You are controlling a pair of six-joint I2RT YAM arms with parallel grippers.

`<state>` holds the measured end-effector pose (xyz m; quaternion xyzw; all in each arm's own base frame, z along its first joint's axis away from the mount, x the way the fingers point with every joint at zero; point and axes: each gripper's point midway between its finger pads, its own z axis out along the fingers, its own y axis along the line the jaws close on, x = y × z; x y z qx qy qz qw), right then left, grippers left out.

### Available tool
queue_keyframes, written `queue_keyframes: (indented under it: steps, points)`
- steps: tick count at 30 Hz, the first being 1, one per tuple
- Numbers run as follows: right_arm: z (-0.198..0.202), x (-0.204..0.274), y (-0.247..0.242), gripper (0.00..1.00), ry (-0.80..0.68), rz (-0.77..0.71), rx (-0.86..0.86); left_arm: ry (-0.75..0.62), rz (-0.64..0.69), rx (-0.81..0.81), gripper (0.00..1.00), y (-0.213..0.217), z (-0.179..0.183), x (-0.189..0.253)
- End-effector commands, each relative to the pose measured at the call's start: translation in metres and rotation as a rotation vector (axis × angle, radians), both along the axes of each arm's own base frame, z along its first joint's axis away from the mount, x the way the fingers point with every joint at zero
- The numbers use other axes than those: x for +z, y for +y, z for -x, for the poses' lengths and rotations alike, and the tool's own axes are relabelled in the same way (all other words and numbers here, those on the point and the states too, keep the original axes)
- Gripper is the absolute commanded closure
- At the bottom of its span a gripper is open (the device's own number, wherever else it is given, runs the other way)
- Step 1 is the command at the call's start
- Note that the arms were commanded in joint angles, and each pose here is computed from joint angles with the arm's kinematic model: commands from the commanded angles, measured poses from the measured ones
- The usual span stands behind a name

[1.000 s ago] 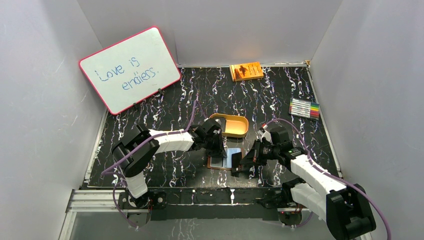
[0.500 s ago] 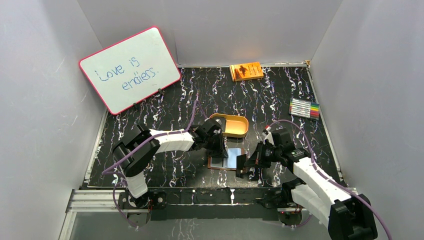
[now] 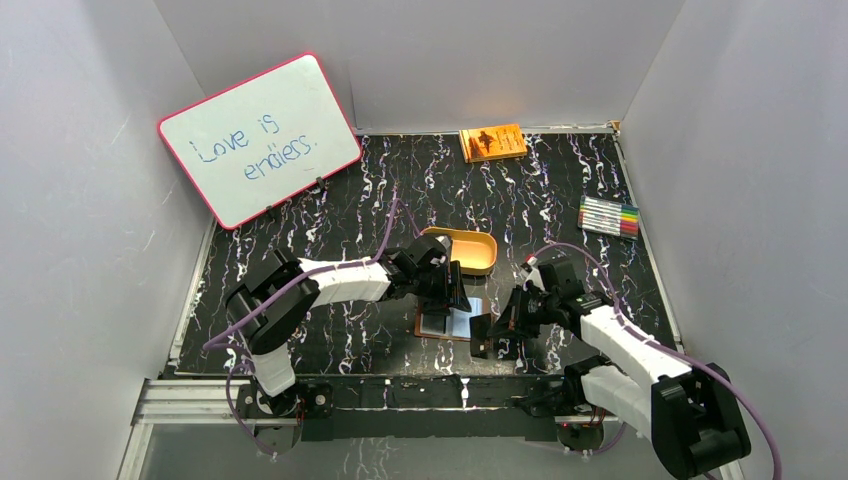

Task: Put the credit cards into the card holder
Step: Turn over the card slot in the card holder.

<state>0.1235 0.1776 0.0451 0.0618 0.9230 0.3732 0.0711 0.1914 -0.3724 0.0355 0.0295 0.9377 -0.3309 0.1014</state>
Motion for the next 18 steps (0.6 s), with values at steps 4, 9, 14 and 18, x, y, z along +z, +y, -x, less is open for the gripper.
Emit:
queue_keyframes:
  steps: [4, 9, 14, 18]
  points:
    - [-0.010, 0.009, 0.010, 1.00, -0.042, -0.050, 0.038, 0.060, -0.138, -0.013, 0.46, 0.023, 0.011, -0.032]
    - [-0.012, 0.010, 0.012, 1.00, -0.047, -0.060, 0.039, 0.070, -0.170, -0.018, 0.58, 0.026, 0.012, -0.040]
    - [-0.014, 0.011, 0.015, 1.00, -0.046, -0.073, 0.044, 0.074, -0.207, -0.017, 0.79, 0.031, 0.013, -0.047]
    - [-0.015, 0.011, 0.016, 1.00, -0.045, -0.075, 0.047, 0.079, -0.233, -0.015, 0.84, 0.036, 0.013, -0.053]
